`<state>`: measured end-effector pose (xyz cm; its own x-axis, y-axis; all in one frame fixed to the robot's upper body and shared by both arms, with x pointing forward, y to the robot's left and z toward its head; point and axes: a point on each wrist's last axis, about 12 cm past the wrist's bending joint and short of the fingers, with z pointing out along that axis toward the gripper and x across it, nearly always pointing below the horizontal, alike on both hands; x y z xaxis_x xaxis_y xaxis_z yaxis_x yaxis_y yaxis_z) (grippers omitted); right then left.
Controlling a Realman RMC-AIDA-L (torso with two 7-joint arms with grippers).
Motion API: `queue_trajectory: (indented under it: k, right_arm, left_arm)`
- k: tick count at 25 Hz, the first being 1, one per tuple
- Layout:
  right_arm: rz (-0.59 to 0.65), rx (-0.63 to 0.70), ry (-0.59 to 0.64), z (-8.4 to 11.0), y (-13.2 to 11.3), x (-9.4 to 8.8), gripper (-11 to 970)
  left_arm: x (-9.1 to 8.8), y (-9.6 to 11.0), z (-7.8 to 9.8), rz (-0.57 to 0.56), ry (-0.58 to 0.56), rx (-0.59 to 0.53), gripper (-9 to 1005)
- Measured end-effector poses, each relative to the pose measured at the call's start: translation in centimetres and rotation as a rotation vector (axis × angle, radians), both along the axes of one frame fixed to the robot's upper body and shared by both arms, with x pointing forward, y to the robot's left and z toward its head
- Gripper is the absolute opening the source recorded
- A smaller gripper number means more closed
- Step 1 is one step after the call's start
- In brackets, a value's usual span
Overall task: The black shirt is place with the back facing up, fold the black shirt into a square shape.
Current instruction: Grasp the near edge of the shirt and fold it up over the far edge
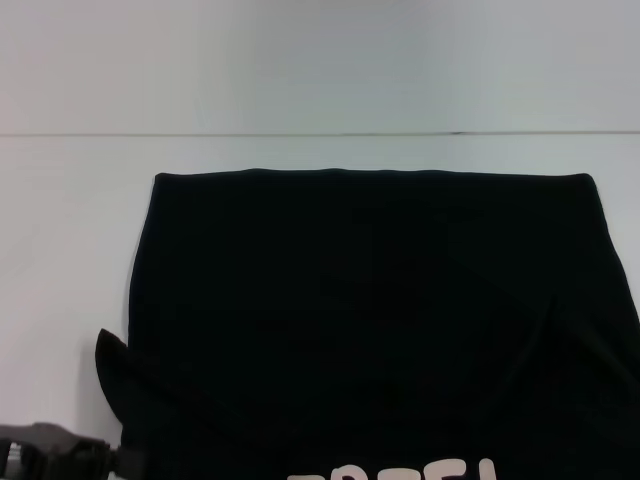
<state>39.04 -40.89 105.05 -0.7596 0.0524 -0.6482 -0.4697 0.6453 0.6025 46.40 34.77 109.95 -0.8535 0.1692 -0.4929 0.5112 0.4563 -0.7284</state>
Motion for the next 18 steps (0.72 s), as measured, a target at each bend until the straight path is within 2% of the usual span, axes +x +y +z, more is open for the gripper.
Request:
queue_trajectory:
  k: [5, 6, 7, 8, 11, 13, 18]
  right_arm:
    - [-0.001, -0.019, -0.039, 0.4, 0.2, 2.2, 65]
    - [-0.012, -0.024, -0.071, 0.8, 0.4, 3.6, 65]
    - [-0.012, -0.024, -0.071, 0.8, 0.4, 3.6, 65]
    - [-0.019, -0.023, -0.092, 1.2, 0.4, 4.5, 64]
    - [-0.034, -0.008, -0.149, 2.4, 0.8, 6.9, 64]
    - [-0.040, 0.005, -0.190, 3.4, 1.2, 8.8, 64]
    - [-0.096, -0.002, -0.216, 4.9, 2.2, 13.1, 65]
  left_arm:
    - [2.3, -0.6, 0.8, 0.003, -0.028, 0.010, -1]
    - [3.5, -0.9, 1.2, 0.008, -0.039, 0.018, -1]
    - [4.5, -1.2, 1.5, 0.012, -0.052, 0.027, -1]
    - [5.1, -1.4, 1.7, 0.013, -0.059, 0.032, -1]
    - [8.6, -2.0, 2.8, 0.056, -0.111, 0.081, -1]
    - [11.3, -2.5, 3.7, 0.115, -0.158, 0.126, -1]
    - [15.9, -3.4, 5.1, 0.250, -0.260, 0.216, -1]
